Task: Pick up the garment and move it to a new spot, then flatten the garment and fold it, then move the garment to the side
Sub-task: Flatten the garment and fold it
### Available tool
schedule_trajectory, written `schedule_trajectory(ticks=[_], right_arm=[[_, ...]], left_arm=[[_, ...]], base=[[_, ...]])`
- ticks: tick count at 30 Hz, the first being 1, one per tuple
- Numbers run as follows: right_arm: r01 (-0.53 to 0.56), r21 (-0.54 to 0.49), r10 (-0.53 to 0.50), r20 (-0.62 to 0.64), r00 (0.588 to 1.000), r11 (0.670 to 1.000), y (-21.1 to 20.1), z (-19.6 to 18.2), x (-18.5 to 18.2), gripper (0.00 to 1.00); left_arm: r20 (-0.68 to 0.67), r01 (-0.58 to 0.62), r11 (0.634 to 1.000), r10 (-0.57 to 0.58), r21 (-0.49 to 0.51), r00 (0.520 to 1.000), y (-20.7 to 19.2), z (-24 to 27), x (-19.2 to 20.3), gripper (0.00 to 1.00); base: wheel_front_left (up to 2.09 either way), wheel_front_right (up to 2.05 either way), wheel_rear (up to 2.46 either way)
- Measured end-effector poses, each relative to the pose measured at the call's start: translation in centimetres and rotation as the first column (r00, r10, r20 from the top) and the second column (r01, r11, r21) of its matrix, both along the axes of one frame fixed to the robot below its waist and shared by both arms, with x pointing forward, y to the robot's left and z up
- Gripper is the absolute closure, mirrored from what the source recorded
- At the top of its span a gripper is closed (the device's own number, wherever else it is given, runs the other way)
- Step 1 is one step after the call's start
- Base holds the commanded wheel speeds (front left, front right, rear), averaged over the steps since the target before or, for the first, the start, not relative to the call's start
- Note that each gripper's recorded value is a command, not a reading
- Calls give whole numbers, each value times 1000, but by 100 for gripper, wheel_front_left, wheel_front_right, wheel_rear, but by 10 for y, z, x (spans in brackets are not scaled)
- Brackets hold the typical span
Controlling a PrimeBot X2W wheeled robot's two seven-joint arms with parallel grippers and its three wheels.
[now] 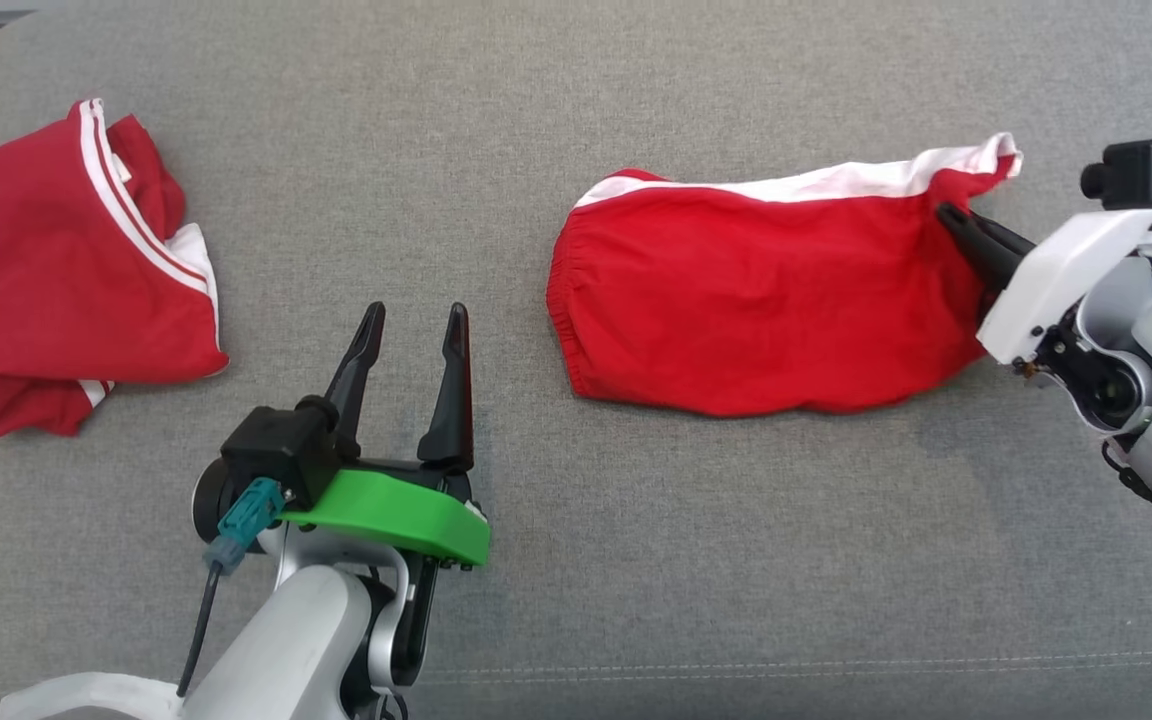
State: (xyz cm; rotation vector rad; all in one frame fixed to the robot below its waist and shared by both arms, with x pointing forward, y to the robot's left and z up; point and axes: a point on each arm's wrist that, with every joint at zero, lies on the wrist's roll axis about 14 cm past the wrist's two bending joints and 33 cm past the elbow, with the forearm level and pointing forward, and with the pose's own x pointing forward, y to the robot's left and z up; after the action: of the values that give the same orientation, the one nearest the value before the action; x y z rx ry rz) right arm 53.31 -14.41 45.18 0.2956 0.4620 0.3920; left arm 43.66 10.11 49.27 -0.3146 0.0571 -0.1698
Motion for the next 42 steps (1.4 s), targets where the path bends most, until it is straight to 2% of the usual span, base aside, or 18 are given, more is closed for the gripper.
schedule_trajectory(ticks=[7, 16, 25, 37, 38, 39, 41, 42], right_arm=[[-139, 18, 137, 93, 986, 990, 44, 42, -5, 100], [-322, 66, 312, 136, 940, 944, 122, 73, -26, 100], [-394, 77, 389, 73, 918, 916, 176, 58, -39, 100], [-424, -35, 423, -41, 905, 905, 204, 22, -40, 100], [-427, -46, 425, -50, 904, 903, 205, 19, -41, 87], [-428, -52, 426, -53, 903, 902, 207, 18, -41, 63], [-429, -69, 426, -56, 903, 901, 209, 18, -40, 0], [-432, -75, 429, -56, 901, 899, 210, 18, -41, 0]], left_arm=[[14, -4, 1000, 5, -15, 1000, 1, 9, -9, 0], [35, -25, 999, 26, -26, 999, 7, 20, -22, 0], [45, -49, 998, 51, -37, 998, 12, 26, -31, 0], [43, -69, 997, 70, -40, 997, 18, 26, -34, 0], [43, -69, 997, 71, -39, 997, 18, 26, -34, 0], [44, -68, 997, 69, -40, 997, 17, 26, -33, 0], [45, -65, 997, 67, -42, 997, 16, 27, -33, 0], [45, -65, 997, 67, -43, 997, 16, 27, -33, 0]], base=[[0, 0, 0], [0, 0, 0], [0, 0, 0], [0, 0, 0], [0, 0, 0], [0, 0, 0], [0, 0, 0], [0, 0, 0]])
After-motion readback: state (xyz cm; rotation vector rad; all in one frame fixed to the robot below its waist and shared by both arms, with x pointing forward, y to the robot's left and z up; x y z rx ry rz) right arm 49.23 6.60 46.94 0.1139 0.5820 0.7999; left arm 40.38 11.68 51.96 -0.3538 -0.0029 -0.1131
